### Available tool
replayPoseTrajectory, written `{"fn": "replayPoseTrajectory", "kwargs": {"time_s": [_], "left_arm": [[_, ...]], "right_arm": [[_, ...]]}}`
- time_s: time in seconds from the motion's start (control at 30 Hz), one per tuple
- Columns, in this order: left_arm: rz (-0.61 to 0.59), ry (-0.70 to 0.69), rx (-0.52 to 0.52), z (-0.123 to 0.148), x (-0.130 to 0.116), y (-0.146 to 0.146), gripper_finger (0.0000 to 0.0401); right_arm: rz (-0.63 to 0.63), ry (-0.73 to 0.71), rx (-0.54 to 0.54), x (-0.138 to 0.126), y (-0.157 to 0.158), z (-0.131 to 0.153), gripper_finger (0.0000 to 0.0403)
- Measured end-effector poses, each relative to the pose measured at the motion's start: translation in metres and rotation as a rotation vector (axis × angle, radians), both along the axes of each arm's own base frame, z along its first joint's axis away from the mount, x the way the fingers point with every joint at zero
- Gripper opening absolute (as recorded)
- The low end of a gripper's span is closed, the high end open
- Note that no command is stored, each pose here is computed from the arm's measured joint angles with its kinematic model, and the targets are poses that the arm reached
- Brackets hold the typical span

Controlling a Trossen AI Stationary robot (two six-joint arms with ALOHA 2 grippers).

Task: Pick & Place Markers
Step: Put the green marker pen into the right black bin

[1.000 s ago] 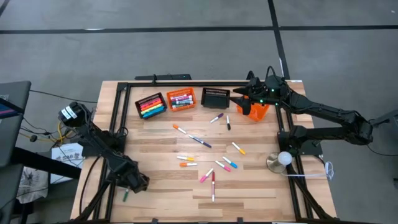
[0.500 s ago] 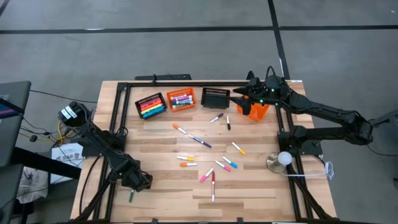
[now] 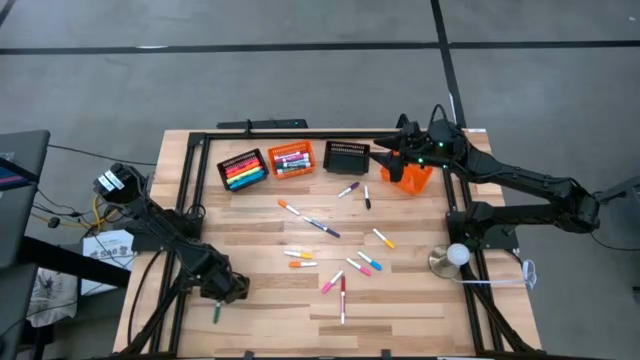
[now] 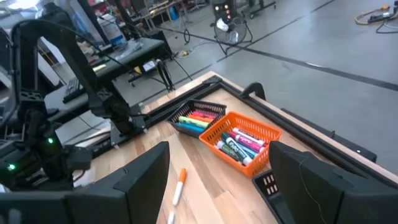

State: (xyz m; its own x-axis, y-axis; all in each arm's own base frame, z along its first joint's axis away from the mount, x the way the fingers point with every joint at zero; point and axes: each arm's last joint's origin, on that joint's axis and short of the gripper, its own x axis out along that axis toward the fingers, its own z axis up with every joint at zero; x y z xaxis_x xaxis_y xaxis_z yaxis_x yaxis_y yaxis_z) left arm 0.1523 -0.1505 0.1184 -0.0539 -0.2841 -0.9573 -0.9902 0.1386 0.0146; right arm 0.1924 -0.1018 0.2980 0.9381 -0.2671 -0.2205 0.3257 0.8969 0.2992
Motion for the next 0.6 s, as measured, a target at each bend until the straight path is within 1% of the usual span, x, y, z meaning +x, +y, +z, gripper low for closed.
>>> {"fn": "replayPoseTrajectory", "kwargs": {"time_s": [0.37,0.6], "left_arm": [[0.016,-0.062,0.002,0.005,0.009,-0.003,0.003],[0.027,-0.173,0.047,0.014,0.02,-0.007,0.003]], "right_arm": [[0.0,-0.017,-0.004,0.0,0.0,0.002,0.0265],[0.0,-0.017,-0.004,0.0,0.0,0.002,0.0265]]}}
